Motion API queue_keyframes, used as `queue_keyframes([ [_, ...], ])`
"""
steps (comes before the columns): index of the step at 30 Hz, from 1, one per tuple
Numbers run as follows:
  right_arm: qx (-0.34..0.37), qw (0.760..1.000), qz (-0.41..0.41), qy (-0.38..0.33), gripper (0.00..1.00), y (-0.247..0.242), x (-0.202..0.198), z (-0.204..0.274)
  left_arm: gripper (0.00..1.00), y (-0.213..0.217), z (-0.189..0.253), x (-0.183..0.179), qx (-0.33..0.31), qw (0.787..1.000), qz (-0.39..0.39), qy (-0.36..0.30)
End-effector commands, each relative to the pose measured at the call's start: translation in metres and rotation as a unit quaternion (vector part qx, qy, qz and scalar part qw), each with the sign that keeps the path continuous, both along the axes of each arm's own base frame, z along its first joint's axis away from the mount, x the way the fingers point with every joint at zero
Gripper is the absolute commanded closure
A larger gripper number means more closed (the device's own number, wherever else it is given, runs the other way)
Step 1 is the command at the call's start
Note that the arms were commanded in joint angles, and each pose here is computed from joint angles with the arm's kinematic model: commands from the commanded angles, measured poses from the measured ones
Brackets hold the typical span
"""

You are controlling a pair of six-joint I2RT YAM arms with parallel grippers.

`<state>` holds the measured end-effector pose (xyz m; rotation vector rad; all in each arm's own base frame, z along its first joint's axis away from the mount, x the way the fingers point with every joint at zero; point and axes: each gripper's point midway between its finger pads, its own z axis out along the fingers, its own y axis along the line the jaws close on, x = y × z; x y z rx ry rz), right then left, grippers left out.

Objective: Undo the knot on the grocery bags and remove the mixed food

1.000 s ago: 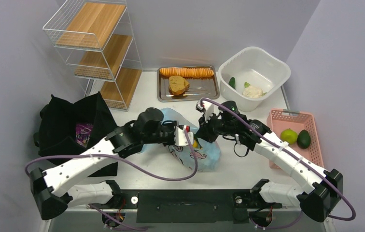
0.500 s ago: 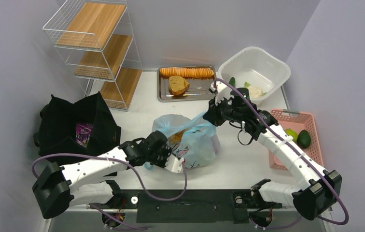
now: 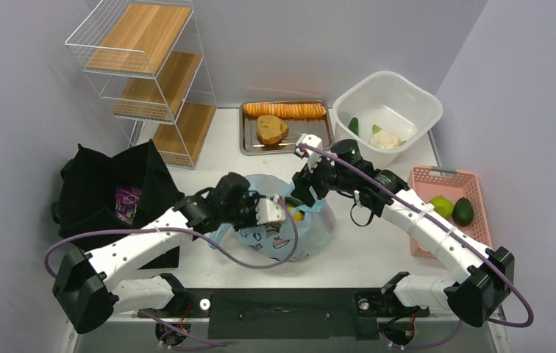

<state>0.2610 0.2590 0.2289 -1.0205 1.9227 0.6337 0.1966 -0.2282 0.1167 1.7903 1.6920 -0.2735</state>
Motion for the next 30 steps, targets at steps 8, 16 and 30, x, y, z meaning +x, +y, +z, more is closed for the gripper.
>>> queue_keyframes([
  [8,-0.14,0.987,0.025,-0.069,0.16,-0.049,-0.014,-0.024,0.69,0.022,0.036,0.113,-0.075,0.97,0.228,-0.035],
  [16,-0.098,0.991,0.014,-0.085,0.14,-0.048,-0.022,0.004,0.65,-0.019,0.068,0.076,-0.151,0.982,0.102,-0.057],
  [30,-0.027,0.992,-0.067,-0.105,0.14,-0.051,0.001,0.044,0.72,-0.066,0.055,0.061,-0.147,0.981,0.066,-0.109],
])
